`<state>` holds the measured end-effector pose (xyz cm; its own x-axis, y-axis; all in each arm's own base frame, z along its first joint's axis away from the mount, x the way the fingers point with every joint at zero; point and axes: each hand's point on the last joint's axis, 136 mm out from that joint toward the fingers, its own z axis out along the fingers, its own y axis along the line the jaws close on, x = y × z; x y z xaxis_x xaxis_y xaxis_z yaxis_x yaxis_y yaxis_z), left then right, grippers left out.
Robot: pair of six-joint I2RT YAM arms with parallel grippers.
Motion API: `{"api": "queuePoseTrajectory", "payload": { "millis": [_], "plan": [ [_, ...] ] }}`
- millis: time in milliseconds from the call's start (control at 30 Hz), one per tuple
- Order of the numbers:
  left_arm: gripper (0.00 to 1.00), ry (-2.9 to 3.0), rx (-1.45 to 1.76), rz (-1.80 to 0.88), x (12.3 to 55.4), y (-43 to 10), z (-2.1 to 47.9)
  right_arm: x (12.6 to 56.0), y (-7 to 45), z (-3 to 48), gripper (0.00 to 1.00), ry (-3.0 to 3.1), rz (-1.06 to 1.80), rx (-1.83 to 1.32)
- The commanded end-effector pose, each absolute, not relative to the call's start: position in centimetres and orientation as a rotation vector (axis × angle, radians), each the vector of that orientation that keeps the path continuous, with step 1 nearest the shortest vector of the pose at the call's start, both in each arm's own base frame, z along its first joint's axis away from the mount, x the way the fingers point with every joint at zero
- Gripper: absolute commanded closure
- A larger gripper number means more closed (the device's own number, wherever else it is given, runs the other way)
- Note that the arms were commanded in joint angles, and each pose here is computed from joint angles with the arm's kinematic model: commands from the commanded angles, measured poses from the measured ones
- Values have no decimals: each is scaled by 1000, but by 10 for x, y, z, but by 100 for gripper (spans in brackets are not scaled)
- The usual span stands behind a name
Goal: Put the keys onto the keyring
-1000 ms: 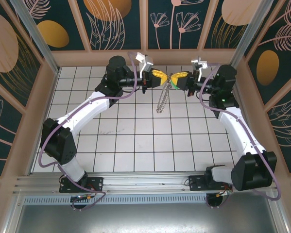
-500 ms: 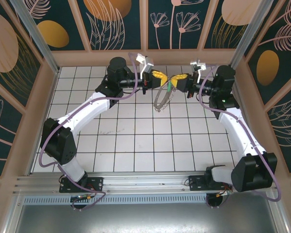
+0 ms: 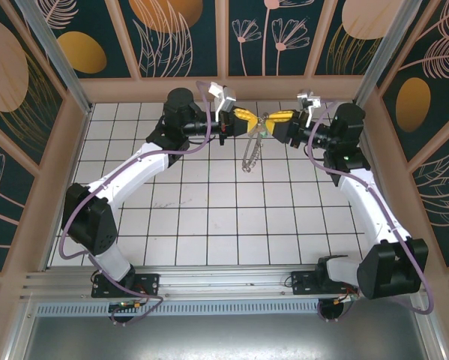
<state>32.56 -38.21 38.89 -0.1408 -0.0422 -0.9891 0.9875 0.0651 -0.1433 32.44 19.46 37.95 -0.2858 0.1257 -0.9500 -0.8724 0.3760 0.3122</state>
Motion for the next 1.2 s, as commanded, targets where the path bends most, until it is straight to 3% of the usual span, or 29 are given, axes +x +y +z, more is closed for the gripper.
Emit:
{"api": "queuePoseTrajectory", "payload": {
  "millis": [0, 300, 400, 567, 833, 1067, 1167],
  "plan": [
    [100, 1202, 1069, -1262, 312, -376, 421, 321, 183, 401, 62, 1467, 1080, -651],
    [100, 1203, 1066, -1260, 313, -376, 420, 309, 182, 408, 35, 1440, 1111, -629],
    [100, 1203, 1066, -1260, 313, -376, 420, 305, 186, 407, 33, 1444, 1123, -628],
    [100, 1206, 1063, -1262, 314, -376, 420, 293, 199, 412, 42, 1431, 1134, -664],
    [100, 1206, 1061, -1261, 314, -376, 420, 299, 213, 389, 43, 1542, 1039, -686],
    [100, 1207, 1062, -1262, 314, -376, 420, 307, 197, 368, 61, 1638, 908, -640],
    [100, 1206, 1061, -1260, 314, -376, 420, 307, 186, 373, 61, 1628, 885, -615]
  ]
}}
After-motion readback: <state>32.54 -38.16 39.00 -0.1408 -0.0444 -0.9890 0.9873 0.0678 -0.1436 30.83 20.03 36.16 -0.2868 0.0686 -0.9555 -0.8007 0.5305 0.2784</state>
